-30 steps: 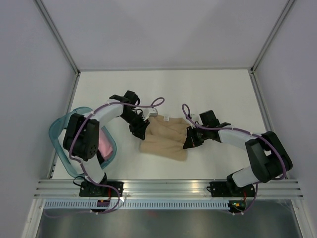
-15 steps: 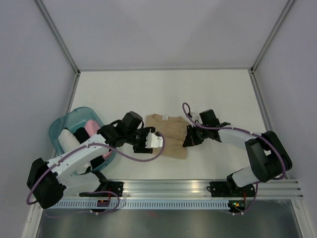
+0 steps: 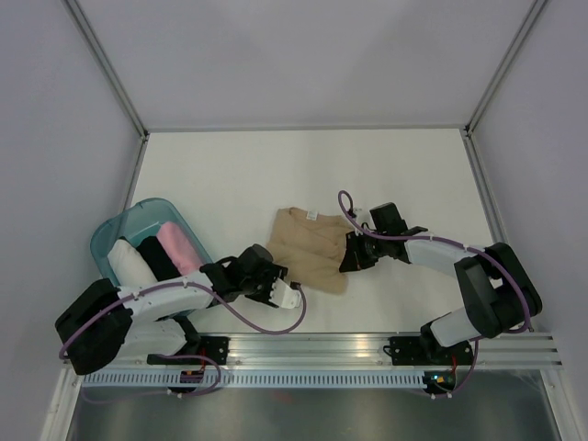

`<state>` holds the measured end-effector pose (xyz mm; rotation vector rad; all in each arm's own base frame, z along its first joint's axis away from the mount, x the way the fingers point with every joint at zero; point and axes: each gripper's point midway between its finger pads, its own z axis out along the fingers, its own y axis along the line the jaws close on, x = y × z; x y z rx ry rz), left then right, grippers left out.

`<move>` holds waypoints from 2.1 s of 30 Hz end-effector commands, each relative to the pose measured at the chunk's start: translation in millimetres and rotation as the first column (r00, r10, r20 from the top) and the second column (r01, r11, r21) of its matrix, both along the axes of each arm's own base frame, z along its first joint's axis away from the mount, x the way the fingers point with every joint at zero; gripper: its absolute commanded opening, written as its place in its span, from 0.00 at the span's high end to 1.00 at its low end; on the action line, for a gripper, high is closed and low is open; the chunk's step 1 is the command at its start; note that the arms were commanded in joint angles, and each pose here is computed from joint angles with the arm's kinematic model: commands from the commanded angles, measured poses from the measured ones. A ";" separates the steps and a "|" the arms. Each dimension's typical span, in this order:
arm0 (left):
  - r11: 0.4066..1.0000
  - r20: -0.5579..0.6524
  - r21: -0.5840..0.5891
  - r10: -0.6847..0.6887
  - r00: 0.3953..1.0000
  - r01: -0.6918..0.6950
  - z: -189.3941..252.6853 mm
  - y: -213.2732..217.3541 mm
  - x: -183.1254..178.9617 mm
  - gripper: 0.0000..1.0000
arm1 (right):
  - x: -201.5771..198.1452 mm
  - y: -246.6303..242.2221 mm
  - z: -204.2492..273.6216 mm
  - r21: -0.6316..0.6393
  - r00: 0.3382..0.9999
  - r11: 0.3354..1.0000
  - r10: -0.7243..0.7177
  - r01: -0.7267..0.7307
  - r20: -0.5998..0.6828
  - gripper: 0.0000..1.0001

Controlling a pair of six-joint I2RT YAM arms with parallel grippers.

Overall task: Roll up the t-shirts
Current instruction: Roll the tshirt

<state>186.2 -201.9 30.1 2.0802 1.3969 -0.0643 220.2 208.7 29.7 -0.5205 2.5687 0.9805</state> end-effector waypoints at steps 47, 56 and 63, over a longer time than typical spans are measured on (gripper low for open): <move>0.980 -0.313 -0.112 0.120 0.942 -0.162 44.5 -13.7 35.8 0.98 | -30.6 26.1 37.8 -0.556 0.441 0.824 0.543 -0.113 0.715 0.24; 0.978 -0.343 -0.104 0.137 0.929 -0.182 44.2 -9.0 34.1 0.98 | -38.5 34.0 6.1 -0.559 0.518 0.775 0.621 -0.295 0.588 0.59; 0.978 -0.438 -0.085 0.134 0.889 -0.190 44.9 0.4 10.1 0.98 | -43.7 36.8 31.1 -0.452 0.566 0.761 0.648 -0.466 0.509 1.00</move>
